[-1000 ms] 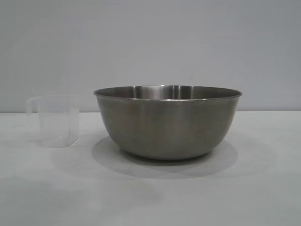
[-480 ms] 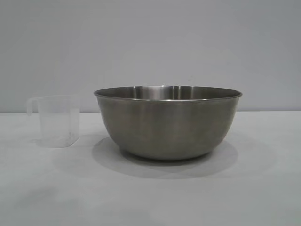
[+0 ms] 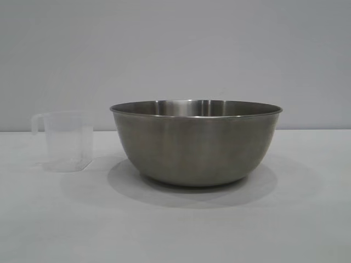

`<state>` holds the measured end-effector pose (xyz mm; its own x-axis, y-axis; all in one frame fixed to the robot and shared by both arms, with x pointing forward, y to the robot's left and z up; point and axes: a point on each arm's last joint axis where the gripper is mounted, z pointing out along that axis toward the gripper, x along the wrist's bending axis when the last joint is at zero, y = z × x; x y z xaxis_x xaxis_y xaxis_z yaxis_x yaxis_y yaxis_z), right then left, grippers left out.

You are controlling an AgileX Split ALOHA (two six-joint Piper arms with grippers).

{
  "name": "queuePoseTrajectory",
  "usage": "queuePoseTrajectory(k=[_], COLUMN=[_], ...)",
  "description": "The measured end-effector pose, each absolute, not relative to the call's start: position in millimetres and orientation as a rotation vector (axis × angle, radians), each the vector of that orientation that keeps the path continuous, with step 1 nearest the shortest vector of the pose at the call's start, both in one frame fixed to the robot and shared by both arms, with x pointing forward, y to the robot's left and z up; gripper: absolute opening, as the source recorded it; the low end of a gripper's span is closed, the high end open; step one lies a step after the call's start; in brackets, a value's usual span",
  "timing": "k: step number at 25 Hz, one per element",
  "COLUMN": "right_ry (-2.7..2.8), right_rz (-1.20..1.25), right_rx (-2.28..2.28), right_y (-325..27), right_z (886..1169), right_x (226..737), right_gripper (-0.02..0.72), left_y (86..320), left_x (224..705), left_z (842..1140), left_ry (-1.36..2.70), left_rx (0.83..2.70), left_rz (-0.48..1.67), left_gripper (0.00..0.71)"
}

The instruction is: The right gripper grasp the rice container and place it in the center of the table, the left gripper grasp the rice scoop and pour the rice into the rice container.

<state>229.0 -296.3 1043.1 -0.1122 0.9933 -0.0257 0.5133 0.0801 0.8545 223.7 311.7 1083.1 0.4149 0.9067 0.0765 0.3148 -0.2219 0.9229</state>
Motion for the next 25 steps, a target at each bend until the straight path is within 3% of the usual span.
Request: queuePoseTrajectory(k=[7,25], right_ry=[1.707,1.707], right_rz=[0.935,0.935], right_rx=[1.502,1.502], right_y=[-296,-296], right_z=[1043,1043], right_x=[229,229], right_gripper=[0.000,0.000], left_y=[302,302], left_x=[229,231], left_z=[1045,1043], left_ry=[1.117,1.136], left_rx=[1.859,1.854], left_rz=[0.654,0.652], left_gripper=[0.507,0.507])
